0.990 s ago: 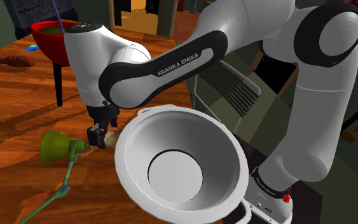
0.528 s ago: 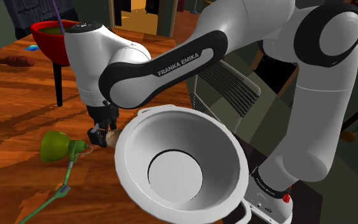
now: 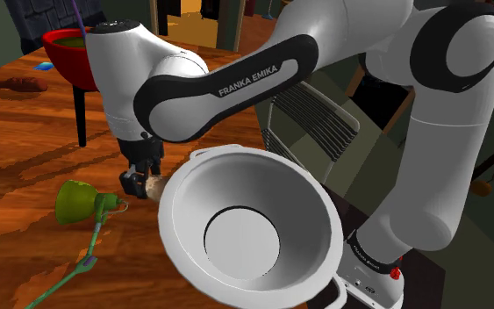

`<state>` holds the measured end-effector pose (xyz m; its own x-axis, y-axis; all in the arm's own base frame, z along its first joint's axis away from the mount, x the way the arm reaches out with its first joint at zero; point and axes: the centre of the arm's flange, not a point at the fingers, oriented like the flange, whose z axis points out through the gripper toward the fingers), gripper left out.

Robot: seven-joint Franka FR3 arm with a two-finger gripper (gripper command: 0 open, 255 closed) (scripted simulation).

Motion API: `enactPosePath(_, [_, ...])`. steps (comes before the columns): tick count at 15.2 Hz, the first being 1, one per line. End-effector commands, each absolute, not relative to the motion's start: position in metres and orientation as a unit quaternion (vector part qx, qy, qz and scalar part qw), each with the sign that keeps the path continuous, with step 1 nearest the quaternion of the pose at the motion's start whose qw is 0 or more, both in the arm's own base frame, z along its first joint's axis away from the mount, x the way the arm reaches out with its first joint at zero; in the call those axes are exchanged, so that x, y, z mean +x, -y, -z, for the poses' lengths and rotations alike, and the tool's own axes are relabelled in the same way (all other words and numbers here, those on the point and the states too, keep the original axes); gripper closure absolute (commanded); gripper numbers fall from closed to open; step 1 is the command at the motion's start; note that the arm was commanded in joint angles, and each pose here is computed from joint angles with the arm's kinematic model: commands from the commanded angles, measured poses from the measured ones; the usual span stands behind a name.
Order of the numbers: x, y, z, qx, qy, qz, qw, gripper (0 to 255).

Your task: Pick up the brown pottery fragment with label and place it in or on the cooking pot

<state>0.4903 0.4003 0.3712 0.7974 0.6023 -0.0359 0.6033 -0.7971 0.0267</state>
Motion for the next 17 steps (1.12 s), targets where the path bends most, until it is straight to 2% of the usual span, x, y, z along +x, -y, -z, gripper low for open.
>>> enactPosePath(1, [0.489,-0.401,-0.383,0.948,-0.318,0.013,0.018,255])
enactPosePath(17, [0.489,-0.401,-0.468,0.948,-0.318,0.013,0.018,255])
